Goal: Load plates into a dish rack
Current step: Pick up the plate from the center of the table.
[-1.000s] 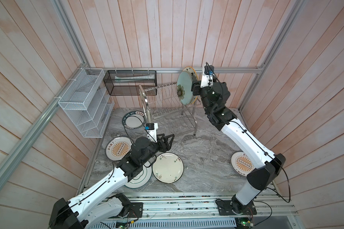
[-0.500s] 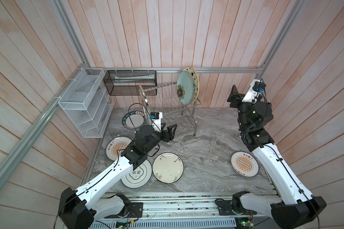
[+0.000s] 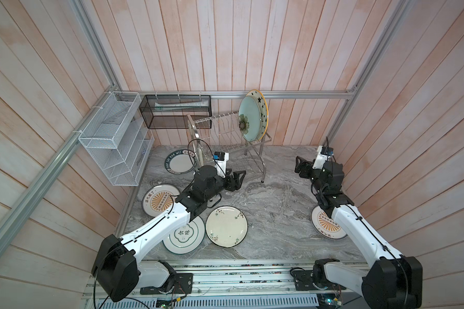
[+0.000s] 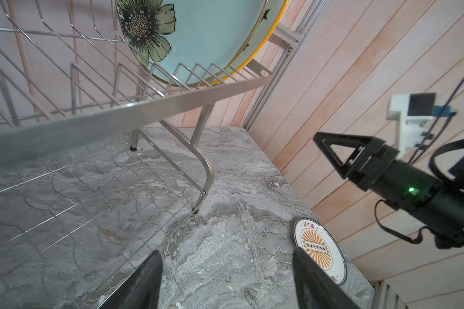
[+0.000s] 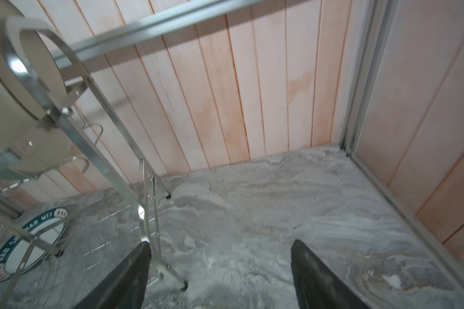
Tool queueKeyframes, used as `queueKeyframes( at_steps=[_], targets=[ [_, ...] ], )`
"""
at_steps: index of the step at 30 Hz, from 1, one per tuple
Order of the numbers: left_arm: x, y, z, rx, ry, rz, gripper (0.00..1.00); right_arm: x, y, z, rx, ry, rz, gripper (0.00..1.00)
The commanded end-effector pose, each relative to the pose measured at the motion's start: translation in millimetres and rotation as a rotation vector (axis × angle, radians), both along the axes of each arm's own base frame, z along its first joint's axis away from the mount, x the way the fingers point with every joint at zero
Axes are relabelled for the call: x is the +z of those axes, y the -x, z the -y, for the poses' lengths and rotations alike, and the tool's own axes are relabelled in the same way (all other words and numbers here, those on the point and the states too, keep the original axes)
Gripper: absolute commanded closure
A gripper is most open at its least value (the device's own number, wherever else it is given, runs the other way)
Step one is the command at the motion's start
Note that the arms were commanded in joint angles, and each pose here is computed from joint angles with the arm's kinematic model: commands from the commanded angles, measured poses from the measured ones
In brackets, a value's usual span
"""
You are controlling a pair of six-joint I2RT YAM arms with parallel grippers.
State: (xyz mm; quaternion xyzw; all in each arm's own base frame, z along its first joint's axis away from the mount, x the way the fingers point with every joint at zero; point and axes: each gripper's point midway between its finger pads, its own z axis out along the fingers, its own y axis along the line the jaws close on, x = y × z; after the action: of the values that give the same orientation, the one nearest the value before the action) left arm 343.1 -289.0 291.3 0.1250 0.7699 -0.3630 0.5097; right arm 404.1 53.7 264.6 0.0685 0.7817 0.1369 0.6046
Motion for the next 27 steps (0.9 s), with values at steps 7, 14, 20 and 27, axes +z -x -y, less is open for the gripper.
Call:
queueKeyframes(
  at_steps=[7,14,20,27],
  targets=[
    [-54,41,0,-0.009,0.106,-0.188,0.24,-77,24,-54,0.263,-0.233,-0.216,0.17],
    [-117,81,-33,0.039,0.005,-0.419,0.23,-122,55,-100,0.424,-0.302,-0.391,0.18],
    [-158,99,-72,0.080,0.020,-0.619,0.23,-152,89,-141,0.560,-0.389,-0.538,0.18],
    [-190,111,-97,0.111,-0.010,-0.757,0.24,-170,126,-181,0.697,-0.483,-0.667,0.18]
  ],
)
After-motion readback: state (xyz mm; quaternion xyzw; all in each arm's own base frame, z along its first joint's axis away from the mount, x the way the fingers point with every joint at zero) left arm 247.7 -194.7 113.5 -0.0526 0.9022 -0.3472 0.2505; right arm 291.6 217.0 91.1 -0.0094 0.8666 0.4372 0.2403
